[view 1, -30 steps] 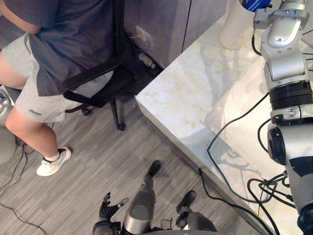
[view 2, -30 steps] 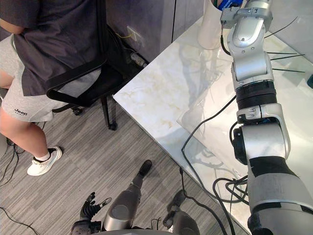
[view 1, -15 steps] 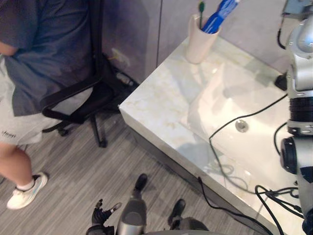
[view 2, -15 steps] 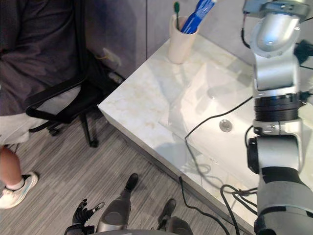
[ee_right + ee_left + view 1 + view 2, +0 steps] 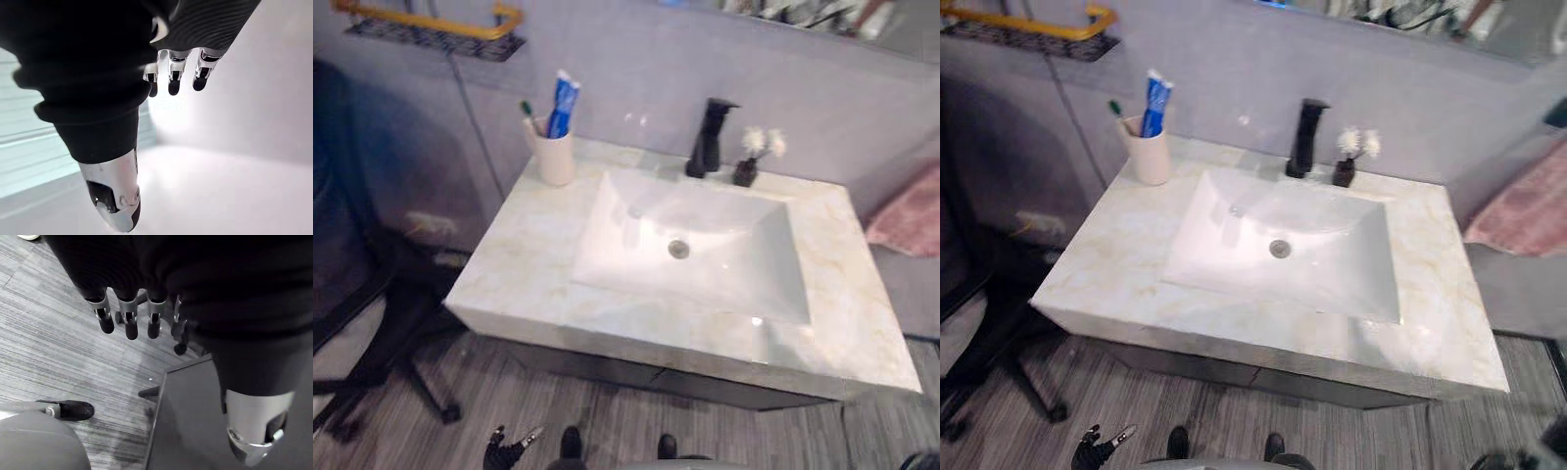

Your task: Organize washtable

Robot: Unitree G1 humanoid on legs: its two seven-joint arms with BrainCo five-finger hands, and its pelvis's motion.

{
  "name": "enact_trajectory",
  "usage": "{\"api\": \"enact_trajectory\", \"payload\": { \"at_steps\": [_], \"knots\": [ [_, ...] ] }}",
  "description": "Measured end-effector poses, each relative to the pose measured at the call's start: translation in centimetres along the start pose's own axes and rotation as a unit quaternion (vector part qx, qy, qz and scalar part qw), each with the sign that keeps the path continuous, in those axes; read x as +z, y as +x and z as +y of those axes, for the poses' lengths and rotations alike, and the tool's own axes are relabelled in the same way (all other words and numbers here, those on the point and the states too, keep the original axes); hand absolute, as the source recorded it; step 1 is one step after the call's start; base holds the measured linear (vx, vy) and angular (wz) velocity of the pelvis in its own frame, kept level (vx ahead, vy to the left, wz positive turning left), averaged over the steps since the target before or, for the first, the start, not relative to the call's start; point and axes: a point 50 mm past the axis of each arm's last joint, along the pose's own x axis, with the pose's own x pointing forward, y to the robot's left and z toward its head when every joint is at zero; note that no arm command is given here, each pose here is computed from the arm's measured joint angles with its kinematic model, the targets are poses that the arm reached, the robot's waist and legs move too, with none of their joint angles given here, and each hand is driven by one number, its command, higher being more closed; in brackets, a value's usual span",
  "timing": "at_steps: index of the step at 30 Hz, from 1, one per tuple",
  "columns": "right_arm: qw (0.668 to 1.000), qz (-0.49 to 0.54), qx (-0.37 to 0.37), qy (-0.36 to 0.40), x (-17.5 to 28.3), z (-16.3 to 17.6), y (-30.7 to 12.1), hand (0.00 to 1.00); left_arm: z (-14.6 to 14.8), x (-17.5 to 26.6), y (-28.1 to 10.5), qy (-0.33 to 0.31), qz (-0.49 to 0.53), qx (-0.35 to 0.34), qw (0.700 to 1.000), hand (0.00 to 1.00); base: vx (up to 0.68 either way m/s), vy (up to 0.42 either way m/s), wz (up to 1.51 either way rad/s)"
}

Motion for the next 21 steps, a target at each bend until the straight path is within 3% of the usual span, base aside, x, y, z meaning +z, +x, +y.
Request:
{"api": "enact_trajectory", "payload": {
  "at_steps": [4,6,10,12,15,21],
  "knots": [
    [0.980,0.188,-0.001,-0.061,-5.6,-4.5,-7.4,0.00,-1.9,0.0,-0.4,-0.020,0.003,-0.018,1.000,0.00,0.03,-0.021,-0.23],
    [0.966,0.248,0.020,-0.072,-7.2,-4.9,-9.7,0.00,-3.3,0.0,-0.7,-0.026,0.004,-0.033,0.999,0.00,-0.01,-0.008,-0.28],
    [0.902,0.404,0.100,-0.113,-11.7,-5.2,-16.7,0.00,-4.2,0.9,-0.6,0.001,-0.012,-0.050,0.999,0.00,-0.04,0.001,-0.19],
    [0.846,0.485,0.172,-0.141,-13.5,-5.5,-21.0,0.00,-4.9,1.2,-0.7,0.012,-0.018,-0.064,0.998,0.00,0.00,0.000,0.06],
    [0.783,0.544,0.252,-0.164,-14.5,-6.0,-24.6,0.00,-5.4,1.4,-0.7,0.018,-0.020,-0.074,0.997,0.00,0.03,0.013,0.03],
    [0.719,0.583,0.325,-0.193,-15.2,-7.6,-27.4,0.00,-5.8,2.0,-0.4,0.070,-0.034,-0.092,0.993,0.00,0.10,0.006,0.15]
  ]
}}
